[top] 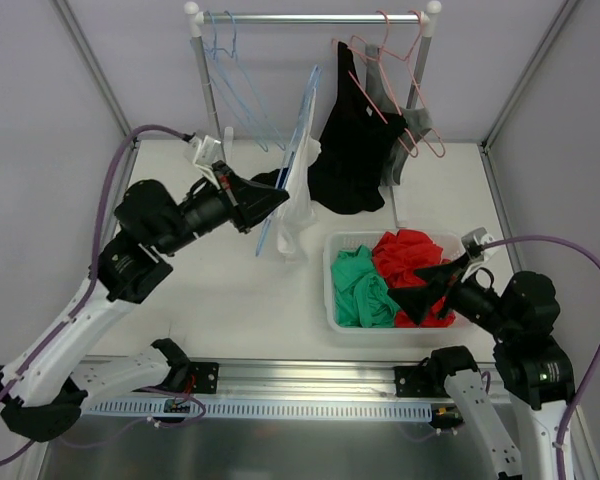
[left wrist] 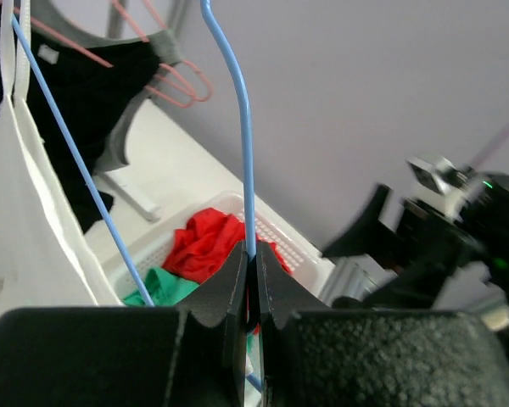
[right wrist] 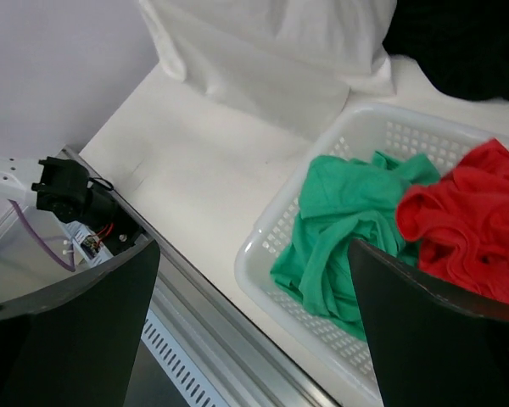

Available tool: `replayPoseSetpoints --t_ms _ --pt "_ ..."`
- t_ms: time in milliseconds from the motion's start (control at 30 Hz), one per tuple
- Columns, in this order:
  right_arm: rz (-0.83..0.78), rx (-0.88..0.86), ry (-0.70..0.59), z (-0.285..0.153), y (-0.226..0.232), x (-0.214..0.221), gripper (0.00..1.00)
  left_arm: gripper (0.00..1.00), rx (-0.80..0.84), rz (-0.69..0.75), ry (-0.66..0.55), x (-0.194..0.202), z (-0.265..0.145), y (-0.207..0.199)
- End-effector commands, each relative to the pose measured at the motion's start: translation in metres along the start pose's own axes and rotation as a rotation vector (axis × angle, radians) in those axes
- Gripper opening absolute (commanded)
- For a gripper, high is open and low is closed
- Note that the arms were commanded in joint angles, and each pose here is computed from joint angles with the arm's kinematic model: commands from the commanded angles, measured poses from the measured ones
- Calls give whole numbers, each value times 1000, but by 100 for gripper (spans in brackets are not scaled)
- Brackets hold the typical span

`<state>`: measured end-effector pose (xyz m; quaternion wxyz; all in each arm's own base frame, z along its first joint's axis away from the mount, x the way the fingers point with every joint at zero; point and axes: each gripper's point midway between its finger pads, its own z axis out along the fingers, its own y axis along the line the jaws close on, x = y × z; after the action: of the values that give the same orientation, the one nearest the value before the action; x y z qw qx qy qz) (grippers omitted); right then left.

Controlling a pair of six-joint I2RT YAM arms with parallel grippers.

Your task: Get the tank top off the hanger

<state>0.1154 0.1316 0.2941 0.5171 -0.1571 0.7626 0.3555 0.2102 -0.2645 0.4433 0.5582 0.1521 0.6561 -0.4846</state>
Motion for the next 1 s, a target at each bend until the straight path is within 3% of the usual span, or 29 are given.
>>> replayPoseSetpoints --t_ms 0,167,333,400,567,700,967 --pt "-74 -193 -58 16 26 -36 98 0 132 7 55 7 -36 -31" --pt "6 -284 -34 36 36 -67 94 0 120 8 47 0 -103 -49" --pt "-74 -365 -50 51 65 -98 94 0 75 -24 73 5 -151 -54" --pt "-102 -384 5 75 74 -95 93 0 46 -49 130 24 -152 -45" --pt "-274 -344 -8 127 88 -111 85 0 103 -125 269 63 -148 -46" --pt "-272 -346 -28 177 91 -115 78 0 87 -146 237 64 -156 -44" --pt "-265 -351 -28 226 95 -112 65 0 82 -208 239 74 -159 -42"
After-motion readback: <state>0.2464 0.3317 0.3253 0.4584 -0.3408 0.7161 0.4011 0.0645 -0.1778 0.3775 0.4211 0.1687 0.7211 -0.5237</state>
